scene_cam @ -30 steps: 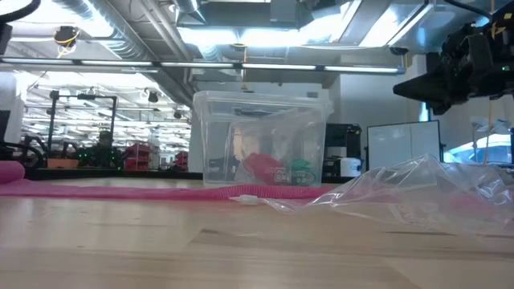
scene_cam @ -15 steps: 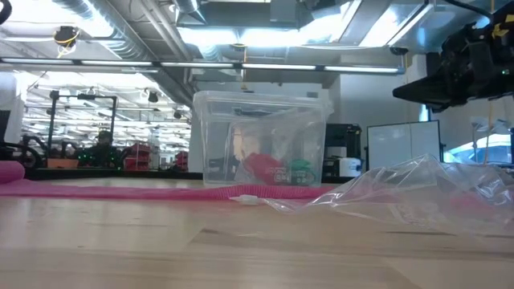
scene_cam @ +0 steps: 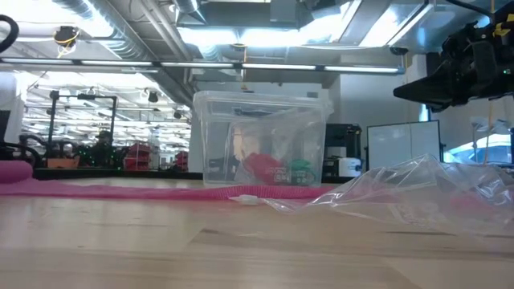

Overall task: Roll bandage
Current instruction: Roll the pink bandage

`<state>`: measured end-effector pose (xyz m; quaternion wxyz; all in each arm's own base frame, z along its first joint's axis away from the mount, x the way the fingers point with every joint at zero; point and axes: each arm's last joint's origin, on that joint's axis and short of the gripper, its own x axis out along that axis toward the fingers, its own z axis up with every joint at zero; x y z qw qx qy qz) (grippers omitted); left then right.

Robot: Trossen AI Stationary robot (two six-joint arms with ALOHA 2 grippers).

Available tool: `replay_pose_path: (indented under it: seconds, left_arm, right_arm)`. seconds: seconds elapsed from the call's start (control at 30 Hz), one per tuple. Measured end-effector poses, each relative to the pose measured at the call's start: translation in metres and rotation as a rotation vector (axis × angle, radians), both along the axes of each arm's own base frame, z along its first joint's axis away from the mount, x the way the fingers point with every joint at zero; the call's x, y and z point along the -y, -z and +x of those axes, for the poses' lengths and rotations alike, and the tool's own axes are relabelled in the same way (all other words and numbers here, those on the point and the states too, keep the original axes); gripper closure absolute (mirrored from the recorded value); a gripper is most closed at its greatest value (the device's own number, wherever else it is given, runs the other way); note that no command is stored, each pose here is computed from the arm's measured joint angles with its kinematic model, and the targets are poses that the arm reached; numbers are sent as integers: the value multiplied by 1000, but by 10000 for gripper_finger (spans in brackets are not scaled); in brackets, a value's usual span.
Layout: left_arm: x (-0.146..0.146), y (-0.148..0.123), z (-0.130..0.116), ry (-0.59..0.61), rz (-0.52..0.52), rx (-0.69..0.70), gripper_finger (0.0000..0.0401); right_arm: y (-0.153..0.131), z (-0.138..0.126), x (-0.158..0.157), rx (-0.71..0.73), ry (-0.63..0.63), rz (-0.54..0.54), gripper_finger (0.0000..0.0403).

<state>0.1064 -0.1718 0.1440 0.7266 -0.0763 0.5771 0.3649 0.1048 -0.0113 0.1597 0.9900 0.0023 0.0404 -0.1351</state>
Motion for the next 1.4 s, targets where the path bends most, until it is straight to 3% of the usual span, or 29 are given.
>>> replay_pose_path:
  seconds: [0.23,0.63,0.73,0.9,1.1,1.23,1.4]
  left_arm:
    - [2,1,3,-14,-9,69,258]
    - [-10,8,3,-38,44,50,260]
    - [-13,8,6,-50,78,60,288]
    - [-18,7,12,-28,135,145,385]
    - [-25,4,18,-61,186,175,398]
    - [-18,-20,30,-15,229,178,399]
    - [-6,-77,51,94,315,209,400]
  right_arm:
    - [0,0,0,2,0,2,381]
    - [0,0,-1,5,-21,31,382]
    - [0,0,-1,1,-25,22,382]
    - [0,0,-1,0,-26,8,382]
    - [0,0,-1,2,-27,8,382]
    - [-8,0,-1,21,-50,15,382]
    - [-46,-5,-3,157,-94,27,382]
